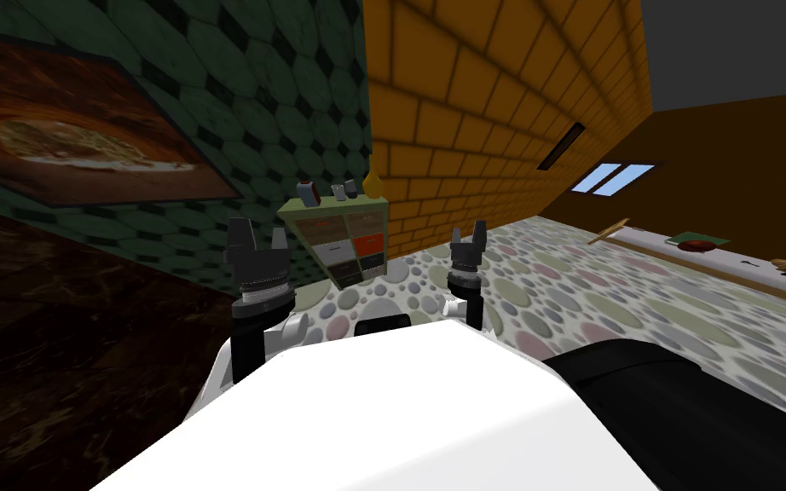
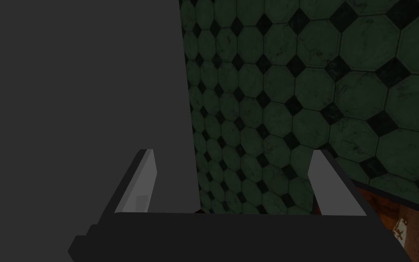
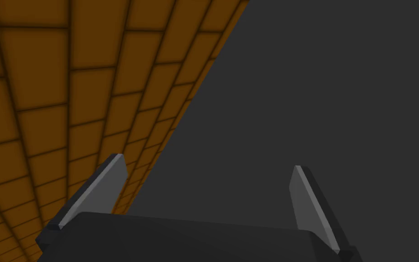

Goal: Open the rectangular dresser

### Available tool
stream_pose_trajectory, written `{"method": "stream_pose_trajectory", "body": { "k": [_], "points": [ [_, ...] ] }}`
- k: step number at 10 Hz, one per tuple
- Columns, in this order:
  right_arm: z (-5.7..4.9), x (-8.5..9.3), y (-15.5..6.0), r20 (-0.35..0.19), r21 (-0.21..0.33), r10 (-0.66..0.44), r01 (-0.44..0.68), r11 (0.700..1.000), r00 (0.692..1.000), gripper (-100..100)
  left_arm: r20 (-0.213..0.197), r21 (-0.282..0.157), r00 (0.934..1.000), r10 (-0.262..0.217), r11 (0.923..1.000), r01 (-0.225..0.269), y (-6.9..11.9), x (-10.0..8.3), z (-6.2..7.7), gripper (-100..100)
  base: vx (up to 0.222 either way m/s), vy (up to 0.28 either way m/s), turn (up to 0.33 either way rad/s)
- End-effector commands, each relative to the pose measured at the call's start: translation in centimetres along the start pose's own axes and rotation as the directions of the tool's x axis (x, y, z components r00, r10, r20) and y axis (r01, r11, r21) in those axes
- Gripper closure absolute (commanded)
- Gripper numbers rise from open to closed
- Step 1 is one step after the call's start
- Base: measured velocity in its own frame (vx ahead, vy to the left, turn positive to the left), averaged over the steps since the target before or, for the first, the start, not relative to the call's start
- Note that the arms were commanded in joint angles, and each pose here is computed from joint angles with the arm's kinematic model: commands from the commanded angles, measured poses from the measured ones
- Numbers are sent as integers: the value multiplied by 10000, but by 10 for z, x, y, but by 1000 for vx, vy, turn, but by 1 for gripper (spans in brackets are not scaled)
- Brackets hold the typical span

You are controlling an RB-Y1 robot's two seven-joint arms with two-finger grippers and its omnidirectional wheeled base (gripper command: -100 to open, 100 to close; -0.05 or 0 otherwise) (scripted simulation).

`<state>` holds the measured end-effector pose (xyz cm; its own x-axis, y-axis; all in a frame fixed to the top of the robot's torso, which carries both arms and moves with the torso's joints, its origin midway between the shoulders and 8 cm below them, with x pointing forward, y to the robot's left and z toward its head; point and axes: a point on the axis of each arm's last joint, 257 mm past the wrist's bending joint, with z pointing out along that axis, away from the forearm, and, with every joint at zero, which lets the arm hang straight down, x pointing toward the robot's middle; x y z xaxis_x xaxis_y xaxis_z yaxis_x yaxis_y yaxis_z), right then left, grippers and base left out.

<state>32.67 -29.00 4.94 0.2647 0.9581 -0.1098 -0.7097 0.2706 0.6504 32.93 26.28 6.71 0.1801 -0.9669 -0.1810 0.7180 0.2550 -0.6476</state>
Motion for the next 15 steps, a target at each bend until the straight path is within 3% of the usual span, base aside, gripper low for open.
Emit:
{"method": "stream_pose_trajectory", "body": {
  "k": [1,9,10,15],
  "points": [
    [0,0,0,0,0,0,0,10000,10000,0,0,0,10000,0,10000,0,0,0,0,0,0,0,0],
    [0,0,0,0,-4,0,0,10000,10000,0,0,4,10000,0,10000,0,0,0,0,0,0,0,0],
    [0,0,0,0,-4,0,0,10000,10000,0,-313,-133,9994,120,9998,-124,3,4,2,-100,44,-24,-17],
    [0,0,0,0,4,0,0,10000,10000,0,-645,-753,9974,330,9964,-379,19,6,6,-100,92,-43,-16]
  ]
}}
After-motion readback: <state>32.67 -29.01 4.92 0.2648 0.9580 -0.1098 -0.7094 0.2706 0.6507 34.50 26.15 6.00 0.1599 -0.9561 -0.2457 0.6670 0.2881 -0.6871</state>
